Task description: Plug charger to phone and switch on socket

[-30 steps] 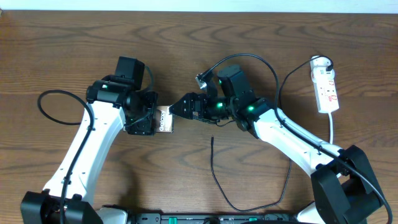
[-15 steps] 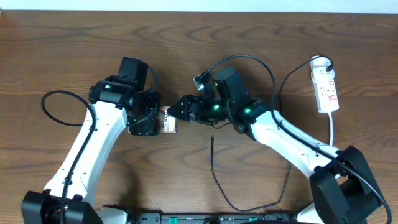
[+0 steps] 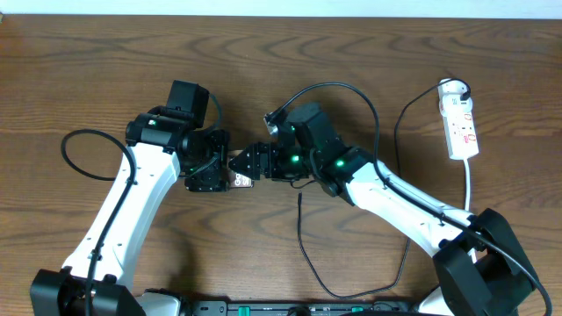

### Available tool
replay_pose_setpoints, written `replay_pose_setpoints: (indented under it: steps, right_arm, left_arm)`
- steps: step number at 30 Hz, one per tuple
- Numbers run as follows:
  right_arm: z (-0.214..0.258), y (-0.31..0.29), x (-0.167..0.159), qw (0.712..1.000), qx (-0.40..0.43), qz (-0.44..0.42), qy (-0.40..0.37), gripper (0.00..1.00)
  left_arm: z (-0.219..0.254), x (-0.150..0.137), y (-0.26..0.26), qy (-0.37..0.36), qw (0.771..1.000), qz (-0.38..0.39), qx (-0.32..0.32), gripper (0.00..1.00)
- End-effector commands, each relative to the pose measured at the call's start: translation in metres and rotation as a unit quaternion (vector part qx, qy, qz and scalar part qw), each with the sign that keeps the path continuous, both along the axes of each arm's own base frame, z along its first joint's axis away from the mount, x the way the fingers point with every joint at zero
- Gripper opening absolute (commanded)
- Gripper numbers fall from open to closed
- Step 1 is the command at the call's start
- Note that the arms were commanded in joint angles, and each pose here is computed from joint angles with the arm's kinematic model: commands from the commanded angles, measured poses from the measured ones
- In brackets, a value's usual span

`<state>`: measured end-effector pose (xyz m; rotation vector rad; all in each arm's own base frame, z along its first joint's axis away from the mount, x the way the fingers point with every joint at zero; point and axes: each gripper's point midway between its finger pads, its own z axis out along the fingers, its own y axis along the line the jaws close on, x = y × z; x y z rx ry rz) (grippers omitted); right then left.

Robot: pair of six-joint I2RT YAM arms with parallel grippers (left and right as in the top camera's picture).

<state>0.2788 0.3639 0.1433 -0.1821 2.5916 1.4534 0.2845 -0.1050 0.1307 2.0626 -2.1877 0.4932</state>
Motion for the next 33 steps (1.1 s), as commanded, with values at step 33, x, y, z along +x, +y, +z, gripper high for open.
replay_pose_setpoints:
  steps: [33]
  right_arm:
    - [0.0,0.01,-0.002,1.0,-0.016,-0.01,-0.023,0.44]
  left_arm:
    - [0.011,-0.006,-0.03,-0.004,1.0,-0.013,-0.017,0.07]
